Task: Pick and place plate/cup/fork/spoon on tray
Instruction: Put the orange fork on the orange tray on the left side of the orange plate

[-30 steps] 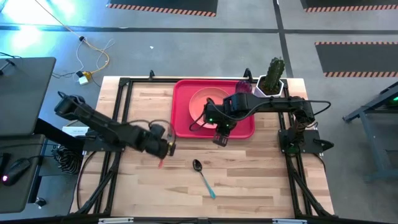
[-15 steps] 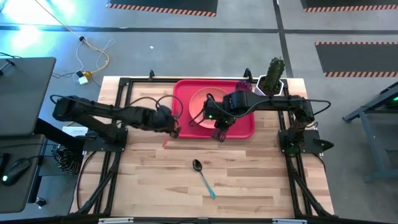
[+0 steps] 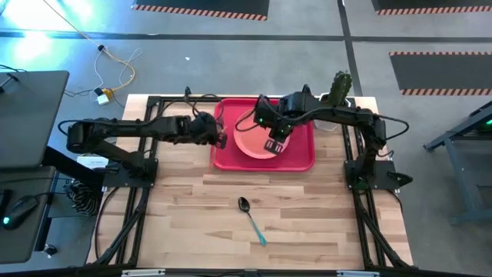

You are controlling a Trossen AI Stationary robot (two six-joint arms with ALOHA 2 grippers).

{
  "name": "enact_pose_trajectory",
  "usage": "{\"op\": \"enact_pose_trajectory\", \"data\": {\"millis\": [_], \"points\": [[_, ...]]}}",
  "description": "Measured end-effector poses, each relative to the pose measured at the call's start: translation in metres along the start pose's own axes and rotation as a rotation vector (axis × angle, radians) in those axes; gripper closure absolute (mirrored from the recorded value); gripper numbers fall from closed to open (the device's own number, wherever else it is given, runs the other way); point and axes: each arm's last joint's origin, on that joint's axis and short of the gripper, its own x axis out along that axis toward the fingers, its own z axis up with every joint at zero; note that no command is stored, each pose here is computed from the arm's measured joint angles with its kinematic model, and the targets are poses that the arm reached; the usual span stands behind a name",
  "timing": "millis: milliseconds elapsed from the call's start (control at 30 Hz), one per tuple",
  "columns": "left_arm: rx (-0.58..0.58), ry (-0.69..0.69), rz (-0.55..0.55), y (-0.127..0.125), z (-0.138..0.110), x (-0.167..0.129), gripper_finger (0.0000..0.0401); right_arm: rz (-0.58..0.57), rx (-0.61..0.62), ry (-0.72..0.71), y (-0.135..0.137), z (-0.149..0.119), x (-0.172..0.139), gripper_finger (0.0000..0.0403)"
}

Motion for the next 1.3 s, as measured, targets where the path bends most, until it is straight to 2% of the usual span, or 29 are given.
{"op": "enact_pose_trajectory", "data": {"millis": [300, 567, 700, 967, 1300], "points": [[-0.101, -0.055, 0.033, 0.015, 0.024, 0.019, 0.0396, -0.028, 0.103, 0.013, -0.047, 0.007, 0.006, 0.0334], [-0.148, 0.061, 0.089, 0.027, 0.025, 0.058, 0.0396, -0.05, 0.187, 0.022, -0.083, 0.008, 0.01, 0.0334], [-0.183, 0.098, 0.056, 0.028, 0.026, 0.075, 0.0396, -0.056, 0.196, 0.025, -0.096, 0.008, 0.011, 0.0334], [-0.226, 0.136, 0.05, 0.028, 0.03, 0.092, 0.0396, -0.009, 0.195, -0.012, -0.112, 0.011, 0.012, 0.0334], [-0.266, 0.207, 0.098, 0.037, 0.032, 0.11, 0.0396, -0.012, 0.164, -0.017, -0.115, 0.011, 0.012, 0.0334]]}}
